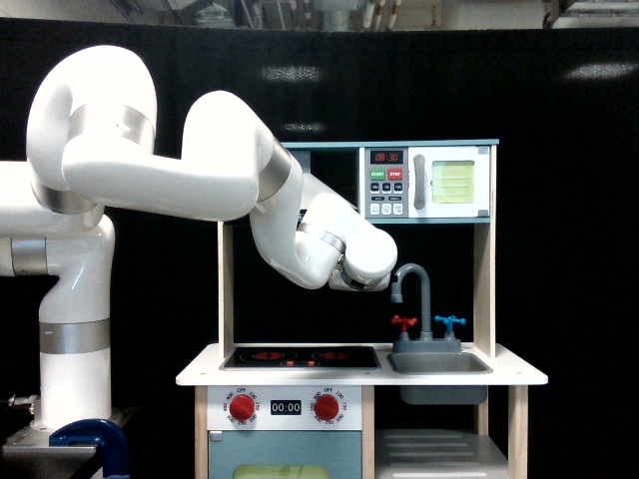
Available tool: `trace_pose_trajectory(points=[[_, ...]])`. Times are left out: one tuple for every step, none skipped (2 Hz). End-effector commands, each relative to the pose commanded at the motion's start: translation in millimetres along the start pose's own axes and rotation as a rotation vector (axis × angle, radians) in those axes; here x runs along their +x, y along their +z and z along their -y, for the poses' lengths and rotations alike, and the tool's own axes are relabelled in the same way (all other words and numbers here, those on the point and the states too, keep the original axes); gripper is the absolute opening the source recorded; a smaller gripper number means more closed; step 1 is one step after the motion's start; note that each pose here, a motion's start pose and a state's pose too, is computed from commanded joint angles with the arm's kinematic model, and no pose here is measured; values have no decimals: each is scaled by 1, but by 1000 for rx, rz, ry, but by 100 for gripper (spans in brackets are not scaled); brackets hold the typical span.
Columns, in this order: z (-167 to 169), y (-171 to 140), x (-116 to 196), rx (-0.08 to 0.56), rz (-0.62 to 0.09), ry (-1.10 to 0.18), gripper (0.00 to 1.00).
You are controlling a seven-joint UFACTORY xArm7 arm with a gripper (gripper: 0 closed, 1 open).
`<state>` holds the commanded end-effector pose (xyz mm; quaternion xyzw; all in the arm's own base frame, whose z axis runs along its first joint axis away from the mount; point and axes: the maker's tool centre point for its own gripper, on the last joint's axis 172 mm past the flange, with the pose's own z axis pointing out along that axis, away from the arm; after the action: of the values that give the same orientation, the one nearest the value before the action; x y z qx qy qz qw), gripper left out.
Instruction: Turn on the faucet
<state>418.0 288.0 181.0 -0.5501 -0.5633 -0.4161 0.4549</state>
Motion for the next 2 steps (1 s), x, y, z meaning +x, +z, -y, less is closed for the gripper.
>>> trace_pose_trajectory(points=[[-21,2,1,0,0,0,100],[-34,-10,-8,0,0,0,100]])
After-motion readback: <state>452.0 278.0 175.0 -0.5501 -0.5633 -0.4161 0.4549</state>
